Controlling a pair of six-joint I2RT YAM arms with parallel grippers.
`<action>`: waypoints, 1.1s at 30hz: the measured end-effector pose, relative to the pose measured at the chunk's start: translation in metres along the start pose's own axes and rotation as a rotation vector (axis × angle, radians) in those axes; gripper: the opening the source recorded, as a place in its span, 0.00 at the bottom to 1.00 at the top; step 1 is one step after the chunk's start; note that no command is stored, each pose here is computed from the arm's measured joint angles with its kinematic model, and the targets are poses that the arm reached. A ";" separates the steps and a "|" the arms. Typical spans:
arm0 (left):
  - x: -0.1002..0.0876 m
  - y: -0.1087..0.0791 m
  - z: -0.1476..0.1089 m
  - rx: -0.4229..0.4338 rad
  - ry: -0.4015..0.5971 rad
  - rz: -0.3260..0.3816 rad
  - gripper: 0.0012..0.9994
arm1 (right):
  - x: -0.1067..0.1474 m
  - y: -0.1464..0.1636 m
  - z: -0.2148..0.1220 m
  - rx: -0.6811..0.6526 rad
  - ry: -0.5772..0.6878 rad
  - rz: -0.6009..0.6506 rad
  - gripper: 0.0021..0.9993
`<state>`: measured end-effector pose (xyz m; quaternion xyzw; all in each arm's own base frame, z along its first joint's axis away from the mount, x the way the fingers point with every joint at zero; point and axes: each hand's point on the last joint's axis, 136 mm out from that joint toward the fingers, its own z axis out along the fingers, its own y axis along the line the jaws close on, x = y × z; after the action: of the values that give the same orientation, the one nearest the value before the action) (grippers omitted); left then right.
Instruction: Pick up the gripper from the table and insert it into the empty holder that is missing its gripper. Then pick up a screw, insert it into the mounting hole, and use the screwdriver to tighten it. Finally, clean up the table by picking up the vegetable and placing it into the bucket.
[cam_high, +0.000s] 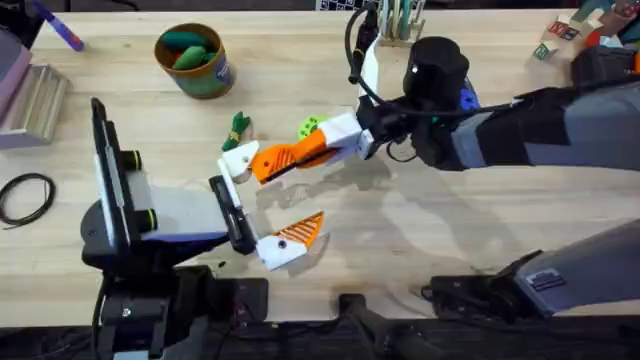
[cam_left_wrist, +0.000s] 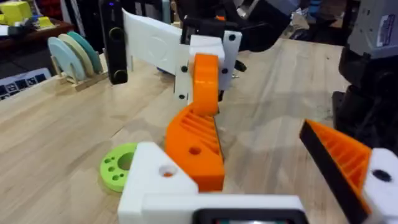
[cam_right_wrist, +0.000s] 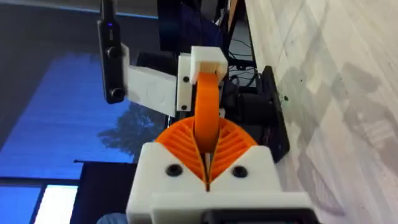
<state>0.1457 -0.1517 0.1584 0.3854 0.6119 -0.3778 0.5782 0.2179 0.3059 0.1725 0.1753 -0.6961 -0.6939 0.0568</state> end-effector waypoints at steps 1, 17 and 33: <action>0.000 0.001 0.000 -0.005 0.000 0.001 0.99 | -0.001 0.000 0.001 0.002 -0.004 0.000 0.01; 0.000 0.004 0.000 -0.020 0.001 -0.013 0.99 | -0.002 -0.006 0.003 0.018 -0.049 -0.010 0.01; 0.000 -0.001 0.000 0.007 0.000 -0.025 0.99 | -0.004 -0.006 0.010 0.020 -0.068 0.166 0.01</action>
<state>0.1445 -0.1521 0.1585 0.3797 0.6153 -0.3872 0.5720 0.2190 0.3171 0.1667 0.0938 -0.7167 -0.6853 0.0888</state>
